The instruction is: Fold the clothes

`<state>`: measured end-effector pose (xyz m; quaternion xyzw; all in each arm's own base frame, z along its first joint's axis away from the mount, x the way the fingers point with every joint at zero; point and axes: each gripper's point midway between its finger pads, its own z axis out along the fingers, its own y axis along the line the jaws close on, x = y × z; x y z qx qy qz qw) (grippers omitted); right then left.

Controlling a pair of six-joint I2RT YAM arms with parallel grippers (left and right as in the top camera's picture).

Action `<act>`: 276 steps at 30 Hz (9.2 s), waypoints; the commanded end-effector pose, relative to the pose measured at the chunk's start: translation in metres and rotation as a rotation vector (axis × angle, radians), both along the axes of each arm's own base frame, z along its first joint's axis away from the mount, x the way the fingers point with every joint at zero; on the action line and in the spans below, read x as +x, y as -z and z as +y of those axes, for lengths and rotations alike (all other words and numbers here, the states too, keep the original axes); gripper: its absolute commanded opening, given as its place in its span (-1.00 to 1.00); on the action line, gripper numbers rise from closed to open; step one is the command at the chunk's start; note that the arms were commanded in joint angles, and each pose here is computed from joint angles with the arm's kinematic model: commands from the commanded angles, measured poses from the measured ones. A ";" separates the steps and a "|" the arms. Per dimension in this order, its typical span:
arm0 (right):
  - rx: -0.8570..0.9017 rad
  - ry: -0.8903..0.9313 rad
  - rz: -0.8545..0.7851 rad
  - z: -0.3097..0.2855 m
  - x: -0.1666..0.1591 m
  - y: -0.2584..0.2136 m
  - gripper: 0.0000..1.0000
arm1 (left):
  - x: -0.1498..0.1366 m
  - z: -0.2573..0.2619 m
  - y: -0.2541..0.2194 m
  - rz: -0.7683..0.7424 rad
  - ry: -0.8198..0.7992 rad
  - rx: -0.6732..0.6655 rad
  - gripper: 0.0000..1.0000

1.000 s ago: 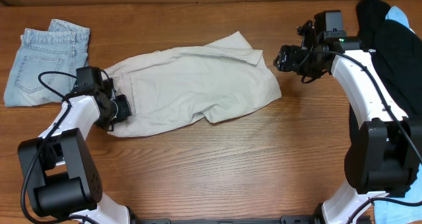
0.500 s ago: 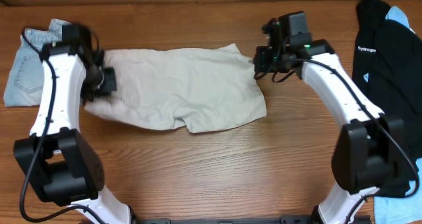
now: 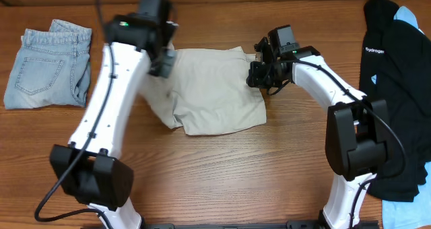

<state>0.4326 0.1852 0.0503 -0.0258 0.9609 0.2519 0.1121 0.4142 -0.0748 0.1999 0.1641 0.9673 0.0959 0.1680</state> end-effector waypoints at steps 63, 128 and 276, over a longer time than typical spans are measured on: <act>0.037 0.419 -0.136 -0.188 0.007 -0.141 -0.91 | -0.063 -0.162 0.209 0.467 0.760 0.524 0.86; 0.010 0.400 -0.135 -0.190 0.004 -0.138 -0.89 | -0.035 -0.211 0.247 0.348 0.242 -0.079 0.02; -0.023 0.422 -0.062 -0.193 -0.010 -0.129 -0.64 | 0.064 0.381 -0.146 -0.497 -0.457 0.260 -0.92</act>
